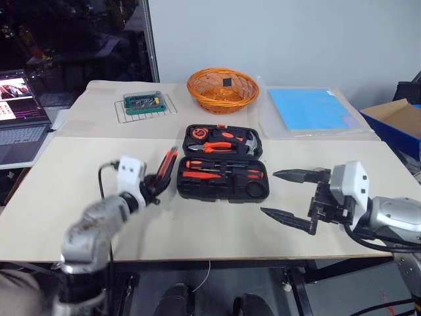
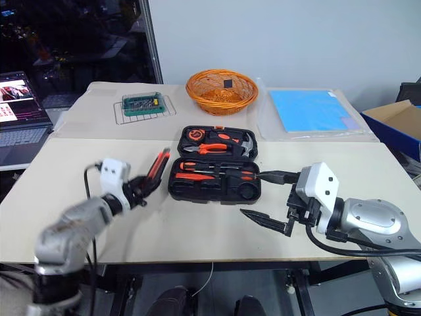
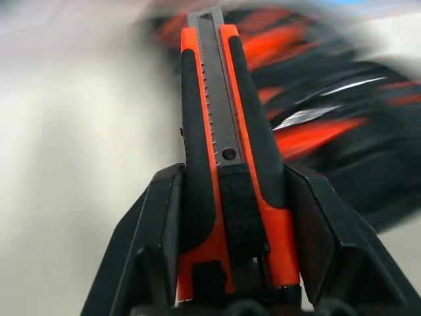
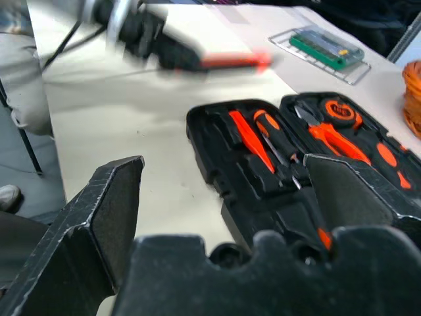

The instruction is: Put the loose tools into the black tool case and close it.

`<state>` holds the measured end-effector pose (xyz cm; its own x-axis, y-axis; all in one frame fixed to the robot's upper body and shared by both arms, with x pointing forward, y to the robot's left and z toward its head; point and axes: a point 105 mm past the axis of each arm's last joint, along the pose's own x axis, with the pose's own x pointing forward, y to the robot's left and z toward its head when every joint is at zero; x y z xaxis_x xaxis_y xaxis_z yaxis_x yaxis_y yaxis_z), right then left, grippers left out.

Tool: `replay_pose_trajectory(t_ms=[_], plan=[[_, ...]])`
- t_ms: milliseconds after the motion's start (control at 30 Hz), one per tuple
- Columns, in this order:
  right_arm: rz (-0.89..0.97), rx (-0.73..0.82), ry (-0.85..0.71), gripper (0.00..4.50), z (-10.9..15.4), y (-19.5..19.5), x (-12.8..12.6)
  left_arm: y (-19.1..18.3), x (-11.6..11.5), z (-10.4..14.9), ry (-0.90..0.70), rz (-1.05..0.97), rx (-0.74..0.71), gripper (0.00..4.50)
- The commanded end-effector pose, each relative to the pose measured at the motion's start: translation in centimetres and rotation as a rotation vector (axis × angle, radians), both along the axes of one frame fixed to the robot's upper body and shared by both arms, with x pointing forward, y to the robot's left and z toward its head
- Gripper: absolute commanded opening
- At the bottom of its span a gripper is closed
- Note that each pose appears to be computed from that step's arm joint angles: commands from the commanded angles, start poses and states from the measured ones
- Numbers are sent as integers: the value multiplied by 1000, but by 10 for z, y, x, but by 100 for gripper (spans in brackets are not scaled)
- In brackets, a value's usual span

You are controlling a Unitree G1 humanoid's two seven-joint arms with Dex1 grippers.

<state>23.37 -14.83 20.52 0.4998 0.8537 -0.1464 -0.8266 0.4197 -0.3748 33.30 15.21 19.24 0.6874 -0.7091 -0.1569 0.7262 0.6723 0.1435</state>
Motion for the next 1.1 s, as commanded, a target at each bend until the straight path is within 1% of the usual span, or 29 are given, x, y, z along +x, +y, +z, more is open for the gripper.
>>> replay_pose_trajectory(t_ms=[33, 100, 167, 233, 333, 400, 467, 600, 800, 833, 900, 967, 1000, 1067, 1100], plan=[[-18, -1, -87, 450, 14, -5, -8, -40, -5, -1, -7, -407, 143, 178], [-38, -7, -92, 450, 15, -8, -9, -50, 0, -3, 9, -527, 199, 178], [-73, -21, -103, 450, 17, -14, -12, -67, 10, -12, 4, -646, 319, 178], [-95, -29, -105, 450, 17, -17, -16, -74, 18, -24, -20, -707, 443, 178], [-121, -40, -105, 450, 17, -20, -21, -77, 33, -34, 22, -681, 496, 178], [-139, -48, -101, 450, 15, -22, -23, -79, 37, -39, 27, -683, 536, 178], [-146, -52, -99, 450, 14, -22, -26, -76, 38, -45, 32, -704, 590, 178], [-155, -50, -100, 450, 14, -21, -28, -71, 39, -49, 39, -716, 651, 178], [-158, -50, -100, 450, 13, -19, -27, -69, 39, -55, 52, -738, 685, 178], [-155, -51, -100, 450, 14, -19, -27, -69, 41, -52, 43, -721, 662, 258], [-151, -52, -99, 450, 14, -18, -27, -71, 40, -38, 32, -719, 571, 312], [-148, -51, -96, 450, 14, -18, -26, -71, 35, -16, 54, -728, 415, 312], [-146, -49, -95, 450, 13, -18, -25, -71, 35, -5, 88, -707, 306, 294], [-142, -44, -92, 450, 13, -18, -24, -73, 34, 6, 122, -672, 166, 234], [-140, -42, -92, 450, 13, -17, -23, -74, 33, 8, 126, -657, 123, 190]])
